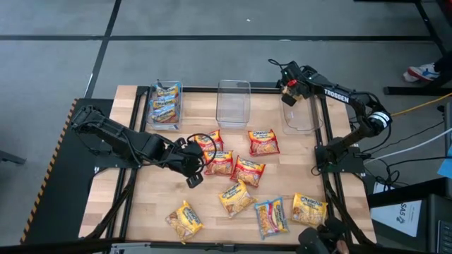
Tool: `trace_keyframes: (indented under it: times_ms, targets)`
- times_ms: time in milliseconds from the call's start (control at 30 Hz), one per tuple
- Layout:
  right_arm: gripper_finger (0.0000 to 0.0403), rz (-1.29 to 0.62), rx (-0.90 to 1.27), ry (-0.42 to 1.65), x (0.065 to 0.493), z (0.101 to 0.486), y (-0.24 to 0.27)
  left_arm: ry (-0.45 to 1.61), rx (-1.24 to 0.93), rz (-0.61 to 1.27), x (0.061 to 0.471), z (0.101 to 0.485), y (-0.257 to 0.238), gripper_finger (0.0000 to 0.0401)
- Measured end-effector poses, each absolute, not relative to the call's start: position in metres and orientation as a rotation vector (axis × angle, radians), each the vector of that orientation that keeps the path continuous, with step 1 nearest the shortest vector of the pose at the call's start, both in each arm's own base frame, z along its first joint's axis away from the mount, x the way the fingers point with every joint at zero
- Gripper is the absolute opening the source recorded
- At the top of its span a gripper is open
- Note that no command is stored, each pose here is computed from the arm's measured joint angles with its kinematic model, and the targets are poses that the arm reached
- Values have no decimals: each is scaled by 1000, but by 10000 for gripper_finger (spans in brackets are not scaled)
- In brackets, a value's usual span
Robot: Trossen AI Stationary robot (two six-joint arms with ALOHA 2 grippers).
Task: Sort Maruchan noodles
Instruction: Put the yellow noodle pack in the right transparent basket, then put the red noodle pack in the middle transparent basket
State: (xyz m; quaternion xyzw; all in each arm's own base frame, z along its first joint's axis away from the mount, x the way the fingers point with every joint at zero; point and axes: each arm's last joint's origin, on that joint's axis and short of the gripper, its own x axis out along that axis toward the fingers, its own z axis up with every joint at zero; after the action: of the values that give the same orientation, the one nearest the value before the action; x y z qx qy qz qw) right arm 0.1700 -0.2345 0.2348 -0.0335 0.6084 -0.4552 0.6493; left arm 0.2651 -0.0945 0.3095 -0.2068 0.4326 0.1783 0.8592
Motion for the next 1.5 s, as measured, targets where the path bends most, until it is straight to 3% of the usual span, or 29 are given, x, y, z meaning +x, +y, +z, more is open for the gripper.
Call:
trace_keyframes:
  times_ms: [300,900,1300,1500]
  targets:
    - [89,-1063,-51,1436,158,233,-239,895,-449,373,266,310,-95,65]
    - [94,-968,-9,1455,156,231,-236,894,-460,379,266,310,-95,65]
    - [195,-1042,-27,1528,152,230,-233,893,-461,380,266,310,-95,65]
    - [218,-1028,-16,1563,156,230,-223,883,-452,394,266,310,-94,65]
